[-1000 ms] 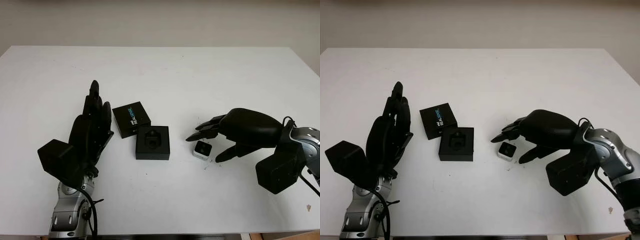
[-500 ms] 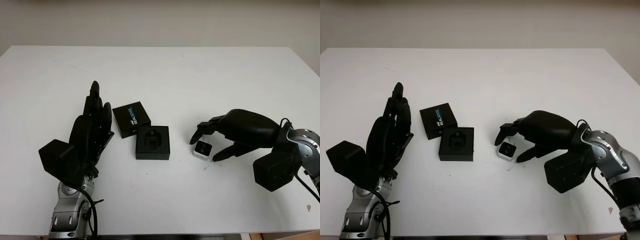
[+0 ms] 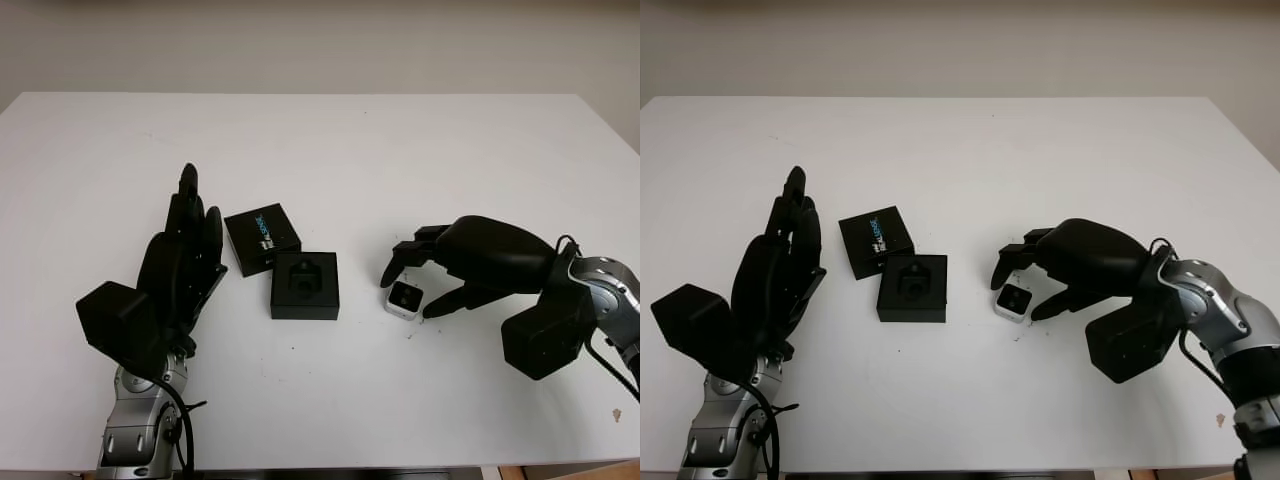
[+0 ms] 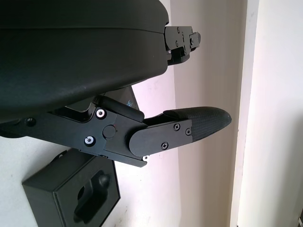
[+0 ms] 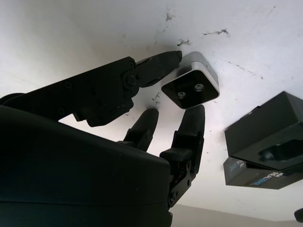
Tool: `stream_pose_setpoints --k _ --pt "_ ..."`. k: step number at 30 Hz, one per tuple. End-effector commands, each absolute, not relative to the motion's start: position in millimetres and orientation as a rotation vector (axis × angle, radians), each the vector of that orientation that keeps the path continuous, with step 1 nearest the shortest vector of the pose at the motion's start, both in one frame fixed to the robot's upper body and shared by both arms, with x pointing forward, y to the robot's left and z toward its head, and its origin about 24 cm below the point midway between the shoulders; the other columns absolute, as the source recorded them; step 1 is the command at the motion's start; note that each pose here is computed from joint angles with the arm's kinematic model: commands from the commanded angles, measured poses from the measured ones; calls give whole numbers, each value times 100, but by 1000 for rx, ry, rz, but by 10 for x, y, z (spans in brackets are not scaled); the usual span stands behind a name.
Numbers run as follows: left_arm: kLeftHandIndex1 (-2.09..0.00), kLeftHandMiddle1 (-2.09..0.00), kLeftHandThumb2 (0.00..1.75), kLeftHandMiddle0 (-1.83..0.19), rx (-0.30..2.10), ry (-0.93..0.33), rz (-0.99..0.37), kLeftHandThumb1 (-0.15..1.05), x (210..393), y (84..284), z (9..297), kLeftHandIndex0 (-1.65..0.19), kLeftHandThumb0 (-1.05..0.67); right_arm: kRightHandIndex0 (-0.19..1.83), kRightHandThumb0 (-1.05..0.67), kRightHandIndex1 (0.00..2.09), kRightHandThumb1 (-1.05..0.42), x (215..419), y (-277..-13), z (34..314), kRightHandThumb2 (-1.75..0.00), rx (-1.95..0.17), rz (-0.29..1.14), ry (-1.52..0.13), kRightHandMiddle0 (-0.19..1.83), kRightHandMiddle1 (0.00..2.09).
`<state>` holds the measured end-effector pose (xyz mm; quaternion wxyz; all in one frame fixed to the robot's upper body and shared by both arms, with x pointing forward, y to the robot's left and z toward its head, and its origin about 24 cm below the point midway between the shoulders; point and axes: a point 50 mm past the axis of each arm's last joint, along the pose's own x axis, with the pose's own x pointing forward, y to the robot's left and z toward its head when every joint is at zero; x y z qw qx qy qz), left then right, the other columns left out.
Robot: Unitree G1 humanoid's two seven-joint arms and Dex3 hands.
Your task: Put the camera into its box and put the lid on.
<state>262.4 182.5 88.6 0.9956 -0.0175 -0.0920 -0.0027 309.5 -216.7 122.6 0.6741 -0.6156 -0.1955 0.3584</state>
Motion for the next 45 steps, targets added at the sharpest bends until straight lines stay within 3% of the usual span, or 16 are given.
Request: stream_pose_setpoints --k 1,16,24,31,34,40,45 --pt "-6 -6 60 6 -30 -189 0 105 2602 1841 899 8 -65 38 -30 88 -87 3102 -2143 1212 -6 -1388 818 -448 34 99" --pt "-6 -6 59 5 -28 -187 7 105 2599 1832 896 7 -65 41 -32 104 -88 3093 -2102 1128 -6 -1383 838 -456 42 107" --pt "-5 -5 61 6 -23 -187 8 105 2592 1832 900 8 -65 46 -31 125 -93 3106 -2127 1136 -6 -1405 835 -458 51 126" --pt "-5 -5 61 6 -37 -184 9 105 2584 1825 894 8 -65 49 -28 120 -93 3148 -2185 1095 -5 -1383 785 -383 56 124" --pt "-6 -6 60 5 -39 -182 10 105 2583 1820 894 7 -66 42 -31 107 -93 3168 -2202 1069 -5 -1355 760 -338 52 125" --pt "-5 -5 63 7 -38 -178 5 105 2581 1815 885 9 -66 31 -35 36 -102 3247 -2252 994 -6 -1103 669 -105 29 150" --pt "-5 -5 63 6 -40 -175 12 105 2576 1813 878 8 -65 26 -37 19 -103 3254 -2248 1001 -6 -997 656 -19 24 156"
